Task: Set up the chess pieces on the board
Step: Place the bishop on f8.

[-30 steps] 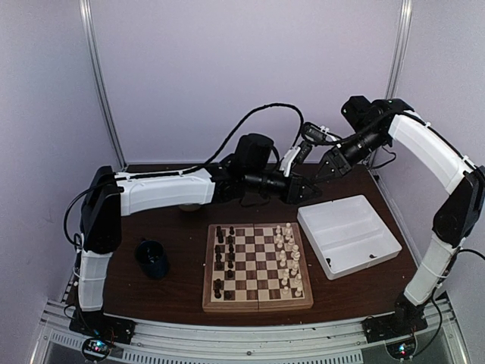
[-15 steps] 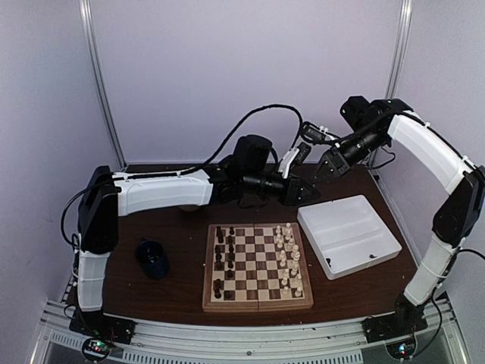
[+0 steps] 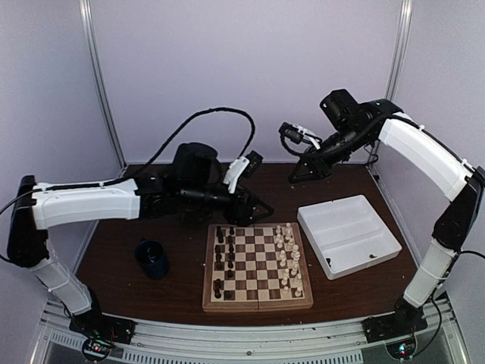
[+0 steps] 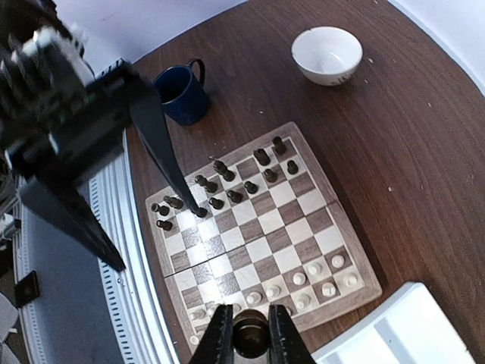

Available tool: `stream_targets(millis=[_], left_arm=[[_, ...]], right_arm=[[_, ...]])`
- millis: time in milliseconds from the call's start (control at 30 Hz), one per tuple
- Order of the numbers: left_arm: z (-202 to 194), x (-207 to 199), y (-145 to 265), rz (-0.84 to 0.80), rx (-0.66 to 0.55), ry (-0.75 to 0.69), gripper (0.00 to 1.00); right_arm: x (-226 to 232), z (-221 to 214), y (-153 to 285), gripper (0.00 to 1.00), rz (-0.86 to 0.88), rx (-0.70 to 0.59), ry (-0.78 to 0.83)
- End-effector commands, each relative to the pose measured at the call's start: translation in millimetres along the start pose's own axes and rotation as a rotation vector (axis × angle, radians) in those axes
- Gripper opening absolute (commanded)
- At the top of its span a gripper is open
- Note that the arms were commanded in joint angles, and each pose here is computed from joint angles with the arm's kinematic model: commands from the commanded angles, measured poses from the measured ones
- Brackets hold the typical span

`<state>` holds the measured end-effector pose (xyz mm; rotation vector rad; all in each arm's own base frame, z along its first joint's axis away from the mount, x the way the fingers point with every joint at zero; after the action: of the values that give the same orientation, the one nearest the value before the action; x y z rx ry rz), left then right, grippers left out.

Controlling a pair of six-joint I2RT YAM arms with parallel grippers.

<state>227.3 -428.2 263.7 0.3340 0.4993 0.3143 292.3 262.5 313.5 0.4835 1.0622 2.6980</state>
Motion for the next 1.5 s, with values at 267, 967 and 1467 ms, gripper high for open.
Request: stream_targets(millis=[267, 967, 1467], left_arm=[[-26, 82, 194, 0.607, -0.245, 0.028, 0.69], [-50, 80, 226, 0.652, -0.256, 0.067, 0.7], [-49, 82, 220, 0.644, -0.245, 0.077, 0.7]], right_arm=[[35, 46, -124, 0.09, 0.039, -0.011, 0.308], [28, 17, -275, 0.09, 0.052, 0.22, 0.265], [25, -4, -287, 0.09, 0.058, 0.282, 0.232]])
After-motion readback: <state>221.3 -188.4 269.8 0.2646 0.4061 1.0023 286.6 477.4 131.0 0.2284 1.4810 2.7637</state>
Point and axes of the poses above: each gripper's point midway between its finger pads, its own y axis back along the fingers, its own x axis along the line the jaws close on, z = x × y, the point moved 3 cm from there along y, back along the fingers, and after that the axes turned 6 degrees about y, right-handed, at the moved point
